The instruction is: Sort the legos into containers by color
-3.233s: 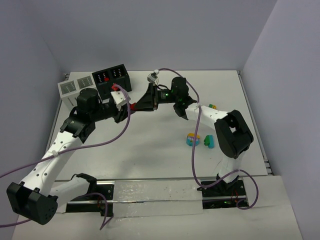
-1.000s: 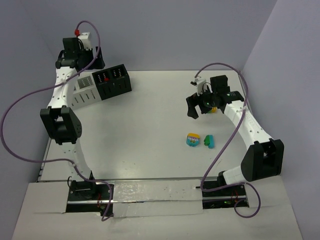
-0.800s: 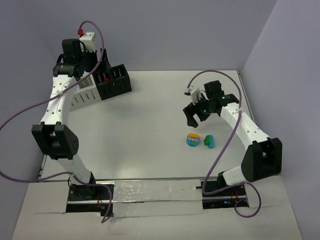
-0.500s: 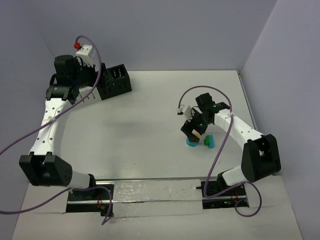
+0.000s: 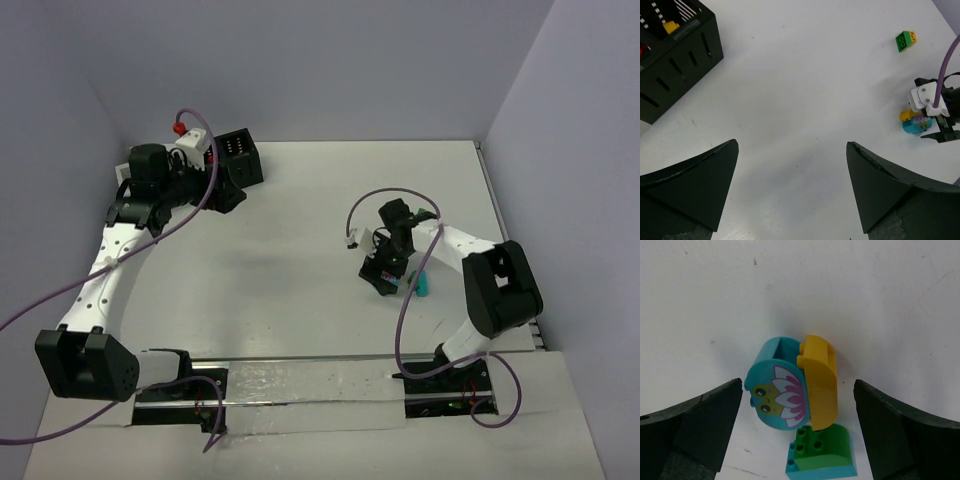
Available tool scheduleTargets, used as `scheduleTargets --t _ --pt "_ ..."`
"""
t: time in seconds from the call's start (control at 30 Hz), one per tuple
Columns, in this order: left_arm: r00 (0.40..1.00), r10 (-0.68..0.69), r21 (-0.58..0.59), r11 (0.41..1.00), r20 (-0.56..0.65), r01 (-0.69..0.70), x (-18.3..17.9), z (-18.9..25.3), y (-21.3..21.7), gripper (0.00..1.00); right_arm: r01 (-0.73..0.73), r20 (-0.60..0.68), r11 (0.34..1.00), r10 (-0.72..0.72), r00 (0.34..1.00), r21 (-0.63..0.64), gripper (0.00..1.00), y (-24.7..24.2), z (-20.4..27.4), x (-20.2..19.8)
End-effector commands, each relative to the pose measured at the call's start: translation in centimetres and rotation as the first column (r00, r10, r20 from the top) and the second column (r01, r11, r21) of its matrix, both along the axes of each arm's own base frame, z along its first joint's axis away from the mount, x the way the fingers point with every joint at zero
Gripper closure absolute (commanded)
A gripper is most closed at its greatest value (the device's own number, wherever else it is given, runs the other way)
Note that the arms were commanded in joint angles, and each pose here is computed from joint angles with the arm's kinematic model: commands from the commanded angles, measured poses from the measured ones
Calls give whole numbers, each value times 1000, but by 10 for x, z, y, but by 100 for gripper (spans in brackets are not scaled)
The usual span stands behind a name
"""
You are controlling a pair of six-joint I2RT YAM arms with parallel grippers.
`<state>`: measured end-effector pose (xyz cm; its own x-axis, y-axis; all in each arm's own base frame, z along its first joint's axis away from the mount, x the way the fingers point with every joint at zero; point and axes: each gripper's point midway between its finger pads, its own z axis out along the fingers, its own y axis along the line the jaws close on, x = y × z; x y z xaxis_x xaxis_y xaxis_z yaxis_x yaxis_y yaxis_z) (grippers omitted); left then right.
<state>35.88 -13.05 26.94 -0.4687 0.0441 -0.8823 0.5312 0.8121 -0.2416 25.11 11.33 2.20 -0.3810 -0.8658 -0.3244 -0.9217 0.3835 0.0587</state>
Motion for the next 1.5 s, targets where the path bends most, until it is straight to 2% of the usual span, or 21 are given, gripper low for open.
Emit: scheduleTargets --t 0.0,0.13,0.27,0.3,0.37,0.47,0.57,0.73,0.87,1.03,1.33,1.47 --pt "999 -13 -78 997 39 16 -8 13 -11 1 -42 63 999 42 997 -5 4 3 -8 12" --pt "1000 -5 -164 986 -16 2 -17 4 -17 5 -63 93 998 65 994 -27 12 -5 -15 6" --pt "995 -37 -234 972 -89 15 -27 -9 -27 13 -62 117 998 64 991 -18 32 -4 -11 8" --pt "992 -45 -255 967 -121 13 -30 -14 -30 14 -56 128 998 56 990 1 41 0 -5 10" --pt "987 -58 -264 964 -147 18 -33 -20 -33 14 -43 158 998 37 987 35 51 7 9 17" --pt "973 -74 -296 955 -219 6 -40 -33 -41 10 -10 222 975 -40 974 222 59 48 61 29" --pt "955 -99 -335 942 -280 -1 -45 -41 -52 1 -48 280 925 -65 958 376 60 94 111 33" --pt "926 -172 -364 931 -336 41 -50 -47 -79 1 -60 286 856 -105 952 514 61 160 166 33" --pt "911 -208 -393 918 -356 56 -50 -46 -93 1 -95 306 830 -93 947 549 61 197 189 27" --pt "897 -233 -407 911 -376 66 -51 -45 -103 1 -107 316 825 -89 945 555 62 218 198 25" --pt "862 -359 -489 858 -358 155 -71 -33 -117 3 -83 330 844 -115 937 529 62 223 192 34" --pt "849 -388 -489 853 -358 183 -80 -35 -125 5 -80 338 844 -124 933 530 62 225 194 36"
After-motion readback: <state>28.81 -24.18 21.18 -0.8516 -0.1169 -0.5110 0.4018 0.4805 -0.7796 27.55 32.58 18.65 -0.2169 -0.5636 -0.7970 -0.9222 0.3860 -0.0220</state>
